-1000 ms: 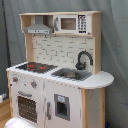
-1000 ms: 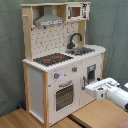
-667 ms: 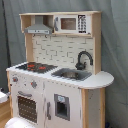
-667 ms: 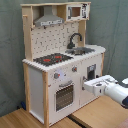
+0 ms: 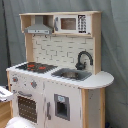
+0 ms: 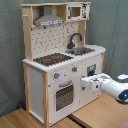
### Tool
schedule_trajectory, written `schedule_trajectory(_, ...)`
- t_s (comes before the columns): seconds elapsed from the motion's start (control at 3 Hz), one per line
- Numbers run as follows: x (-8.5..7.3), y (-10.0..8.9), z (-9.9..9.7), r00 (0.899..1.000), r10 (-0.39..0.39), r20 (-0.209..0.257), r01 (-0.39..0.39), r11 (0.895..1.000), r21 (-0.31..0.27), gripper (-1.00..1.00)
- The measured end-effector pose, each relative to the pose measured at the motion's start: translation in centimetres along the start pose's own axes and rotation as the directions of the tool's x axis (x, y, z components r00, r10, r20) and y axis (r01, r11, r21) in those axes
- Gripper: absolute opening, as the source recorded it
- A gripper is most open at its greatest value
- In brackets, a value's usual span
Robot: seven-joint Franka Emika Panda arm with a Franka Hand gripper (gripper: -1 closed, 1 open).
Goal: Play with the kitchen
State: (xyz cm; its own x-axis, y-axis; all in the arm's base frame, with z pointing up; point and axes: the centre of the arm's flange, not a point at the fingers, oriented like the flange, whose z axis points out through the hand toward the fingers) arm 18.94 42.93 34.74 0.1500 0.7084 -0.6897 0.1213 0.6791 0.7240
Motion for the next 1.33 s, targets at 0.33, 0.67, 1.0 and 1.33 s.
schedule_trajectory(0.33, 0.0, -0.1, 1.9, 0.998, 0.049, -0.025, -0.049, 0.999, -0.01, 1.0)
schedule_trajectory(0.67, -0.2, -0.6, 3.9, 0.997, 0.051, -0.057, -0.052, 0.998, -0.02, 1.0)
schedule_trajectory(1.0, -1.1, -1.5, 5.5, 0.997, 0.005, -0.073, -0.007, 1.0, -0.027, 1.0)
schedule_trajectory(1.33, -2.9, -2.0, 6.6, 0.996, -0.052, -0.073, 0.05, 0.998, -0.032, 1.0)
